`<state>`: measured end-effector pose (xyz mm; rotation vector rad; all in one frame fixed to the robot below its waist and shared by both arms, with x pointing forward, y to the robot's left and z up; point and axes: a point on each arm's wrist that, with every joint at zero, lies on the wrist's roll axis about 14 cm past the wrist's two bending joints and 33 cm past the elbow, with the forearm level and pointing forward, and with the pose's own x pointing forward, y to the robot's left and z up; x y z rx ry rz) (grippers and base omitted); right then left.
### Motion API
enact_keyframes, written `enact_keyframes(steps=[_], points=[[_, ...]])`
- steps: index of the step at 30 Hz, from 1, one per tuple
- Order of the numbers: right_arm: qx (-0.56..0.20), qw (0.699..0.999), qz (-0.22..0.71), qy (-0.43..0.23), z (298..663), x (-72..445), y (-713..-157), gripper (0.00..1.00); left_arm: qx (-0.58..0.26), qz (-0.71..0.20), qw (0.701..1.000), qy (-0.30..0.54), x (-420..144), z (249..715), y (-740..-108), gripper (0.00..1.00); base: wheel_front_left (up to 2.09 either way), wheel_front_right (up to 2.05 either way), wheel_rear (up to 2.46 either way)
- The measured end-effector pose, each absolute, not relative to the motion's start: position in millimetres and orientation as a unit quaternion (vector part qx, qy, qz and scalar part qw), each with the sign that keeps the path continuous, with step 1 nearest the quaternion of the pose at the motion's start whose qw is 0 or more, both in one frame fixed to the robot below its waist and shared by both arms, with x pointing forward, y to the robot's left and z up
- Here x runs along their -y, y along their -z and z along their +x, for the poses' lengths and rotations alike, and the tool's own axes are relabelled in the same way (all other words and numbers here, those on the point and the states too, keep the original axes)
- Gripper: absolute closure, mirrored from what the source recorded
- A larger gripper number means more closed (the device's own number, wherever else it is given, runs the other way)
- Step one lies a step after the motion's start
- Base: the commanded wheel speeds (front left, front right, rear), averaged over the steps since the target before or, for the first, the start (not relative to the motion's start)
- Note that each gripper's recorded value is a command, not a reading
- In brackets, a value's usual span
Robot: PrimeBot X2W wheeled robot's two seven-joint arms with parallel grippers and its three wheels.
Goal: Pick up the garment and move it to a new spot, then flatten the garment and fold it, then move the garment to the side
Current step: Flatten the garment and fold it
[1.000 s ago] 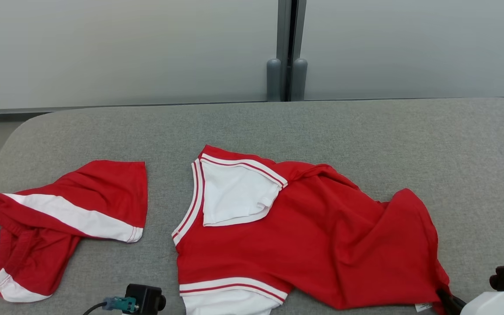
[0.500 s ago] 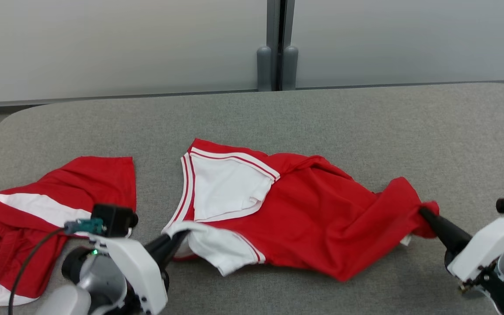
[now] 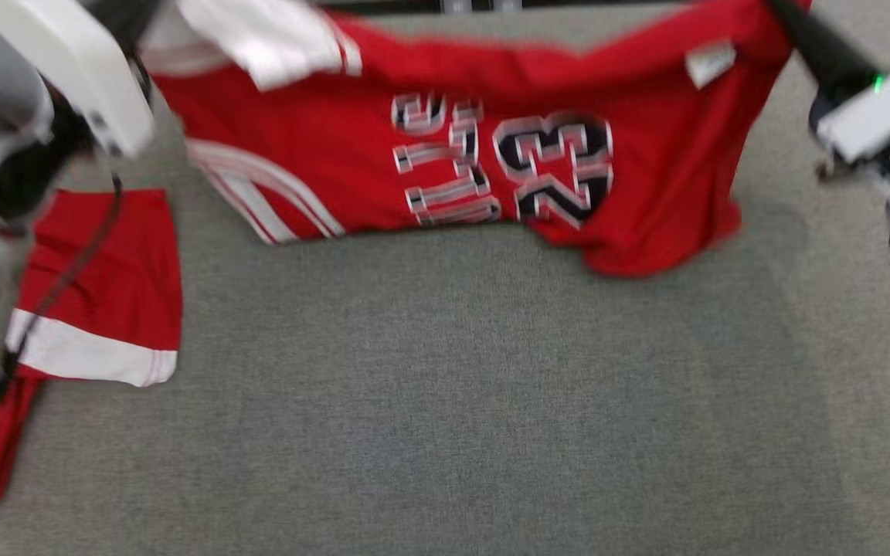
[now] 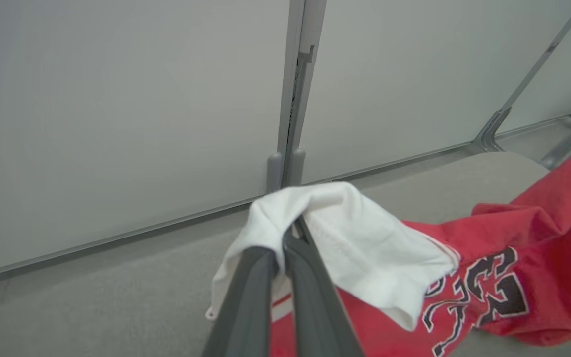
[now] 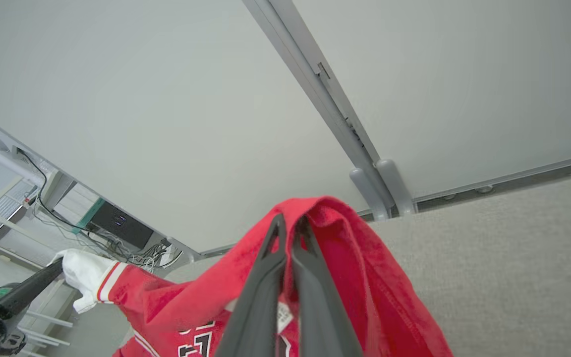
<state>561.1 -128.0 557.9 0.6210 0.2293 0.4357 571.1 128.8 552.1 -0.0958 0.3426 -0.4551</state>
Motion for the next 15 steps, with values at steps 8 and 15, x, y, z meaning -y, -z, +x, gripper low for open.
enact_keyframes(steps=[8,15], points=[[-0.009,0.931,0.305,-0.202,640.2,136.3,-603.5,1.00,-0.091,-0.072,0.973,0.200,-129.9,661.7,-591.1,1.00,0.00,0.00,0.00],[0.075,0.926,0.307,-0.204,672.7,145.2,-660.0,1.00,-0.016,-0.072,0.980,0.182,-133.8,699.0,-640.2,1.00,0.00,0.00,0.00]])
